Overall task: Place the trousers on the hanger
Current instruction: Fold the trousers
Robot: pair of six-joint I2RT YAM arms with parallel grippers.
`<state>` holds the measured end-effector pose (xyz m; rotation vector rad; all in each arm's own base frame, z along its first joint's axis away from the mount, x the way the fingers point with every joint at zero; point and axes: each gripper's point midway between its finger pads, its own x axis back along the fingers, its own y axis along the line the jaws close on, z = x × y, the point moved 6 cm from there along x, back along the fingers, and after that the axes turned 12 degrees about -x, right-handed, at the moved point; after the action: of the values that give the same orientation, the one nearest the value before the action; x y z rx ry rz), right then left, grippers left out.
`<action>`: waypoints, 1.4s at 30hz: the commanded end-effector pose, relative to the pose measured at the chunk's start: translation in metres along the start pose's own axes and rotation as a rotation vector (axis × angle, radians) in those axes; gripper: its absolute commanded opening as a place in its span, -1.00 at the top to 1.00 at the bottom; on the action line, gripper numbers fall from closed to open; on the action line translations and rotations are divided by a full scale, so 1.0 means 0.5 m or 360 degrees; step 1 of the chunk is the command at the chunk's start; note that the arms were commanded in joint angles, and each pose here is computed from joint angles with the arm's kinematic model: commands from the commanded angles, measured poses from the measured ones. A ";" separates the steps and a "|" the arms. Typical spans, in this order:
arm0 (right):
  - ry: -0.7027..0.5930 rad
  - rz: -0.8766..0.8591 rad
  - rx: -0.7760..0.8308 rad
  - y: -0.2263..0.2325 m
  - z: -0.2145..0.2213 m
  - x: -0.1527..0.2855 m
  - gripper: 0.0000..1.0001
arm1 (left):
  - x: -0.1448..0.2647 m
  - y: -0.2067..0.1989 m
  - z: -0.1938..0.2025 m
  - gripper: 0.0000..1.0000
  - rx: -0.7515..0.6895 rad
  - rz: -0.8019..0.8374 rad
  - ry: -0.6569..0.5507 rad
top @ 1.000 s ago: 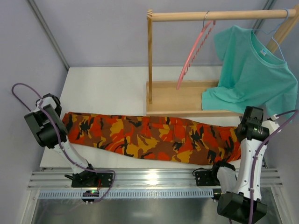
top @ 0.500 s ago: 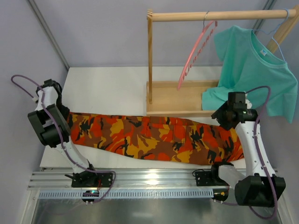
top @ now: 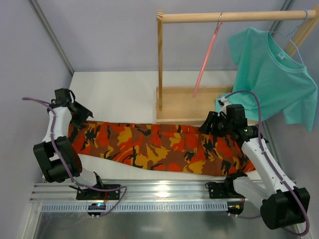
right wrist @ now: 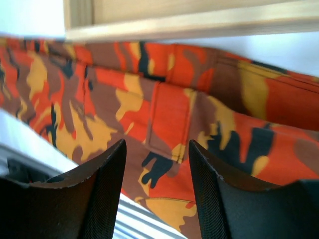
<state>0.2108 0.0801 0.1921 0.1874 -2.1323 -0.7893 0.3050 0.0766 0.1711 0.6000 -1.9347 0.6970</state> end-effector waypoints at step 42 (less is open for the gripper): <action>0.0869 -0.0520 0.1576 0.428 0.127 -0.293 -0.11 | 0.025 -0.070 0.166 -0.17 -0.0199 0.0972 0.0030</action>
<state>0.2775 0.3559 0.1882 1.0480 -1.8641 0.1660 0.2667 -0.0059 0.1530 -0.0455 -2.0829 0.9520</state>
